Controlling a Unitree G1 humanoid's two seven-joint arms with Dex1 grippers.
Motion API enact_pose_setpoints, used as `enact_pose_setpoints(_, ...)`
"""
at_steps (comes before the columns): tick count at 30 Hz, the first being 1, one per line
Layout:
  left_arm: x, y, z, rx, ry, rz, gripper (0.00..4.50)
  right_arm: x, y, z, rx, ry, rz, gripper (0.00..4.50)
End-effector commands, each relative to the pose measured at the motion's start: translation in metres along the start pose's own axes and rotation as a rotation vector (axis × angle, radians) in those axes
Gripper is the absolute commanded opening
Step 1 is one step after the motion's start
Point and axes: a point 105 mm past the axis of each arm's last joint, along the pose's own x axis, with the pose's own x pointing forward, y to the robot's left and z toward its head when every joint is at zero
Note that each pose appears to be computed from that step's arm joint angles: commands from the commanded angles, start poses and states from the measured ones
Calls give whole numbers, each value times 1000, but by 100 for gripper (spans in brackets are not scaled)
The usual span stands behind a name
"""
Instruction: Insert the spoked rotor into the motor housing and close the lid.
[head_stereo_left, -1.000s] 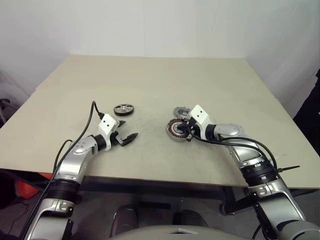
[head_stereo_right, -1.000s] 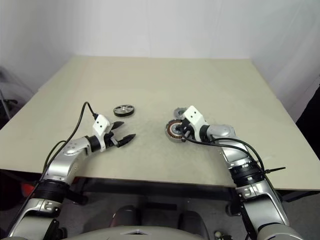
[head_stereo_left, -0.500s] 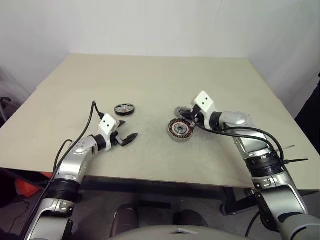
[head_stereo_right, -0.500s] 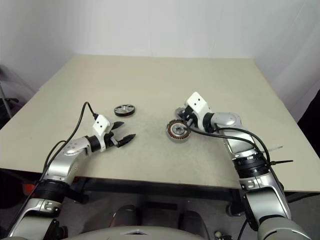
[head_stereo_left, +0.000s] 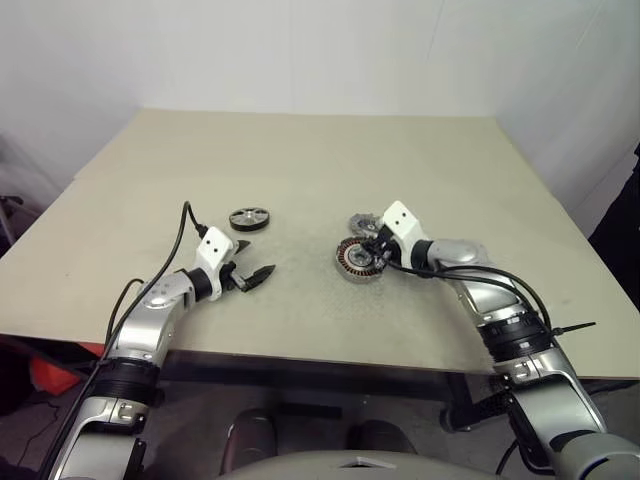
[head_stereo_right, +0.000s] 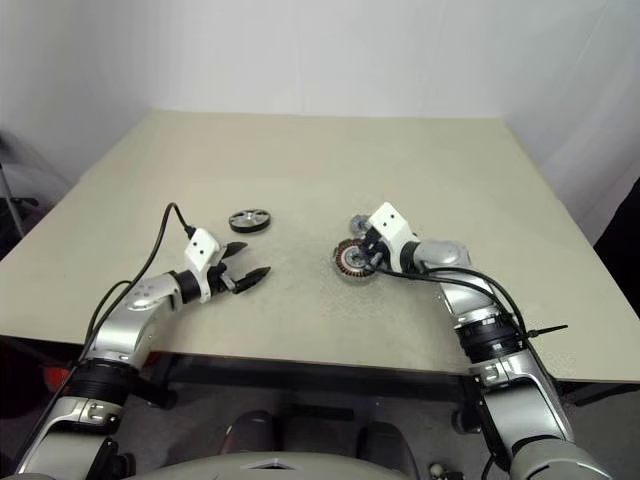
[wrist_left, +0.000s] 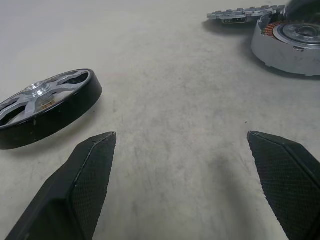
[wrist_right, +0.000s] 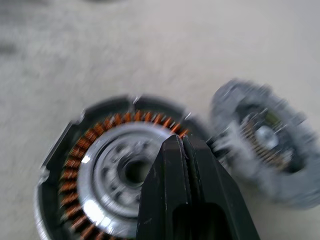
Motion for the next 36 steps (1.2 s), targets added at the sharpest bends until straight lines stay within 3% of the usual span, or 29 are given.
enact_pose_setpoints(1,-1,6,16,37,-47,18,442,-16,-4,40,-82,-110,-1,3)
enact_pose_setpoints(6,-1,5,16,38,-49,12,442,-19,13,44,-110,-120,49,3)
enact_pose_setpoints(9,-1,5,16,41,-48,9,442,-13,20,19,-90,-48,62,3)
enact_pose_setpoints(13,0,4,18,49,-47,5,442,0,38,-50,20,130,112,3)
enact_pose_setpoints(15,1,5,18,49,-48,7,442,1,40,-57,6,143,101,3)
enact_pose_setpoints(17,0,5,18,49,-48,7,442,2,38,-46,11,100,93,3)
enact_pose_setpoints(20,0,4,17,46,-43,4,442,-4,34,-6,-4,-26,102,3)
enact_pose_setpoints(24,2,4,20,-2,-73,16,442,-11,24,17,-48,-79,78,3)
enact_pose_setpoints(36,-1,26,11,-258,-47,199,442,-20,19,35,-81,-114,56,3)
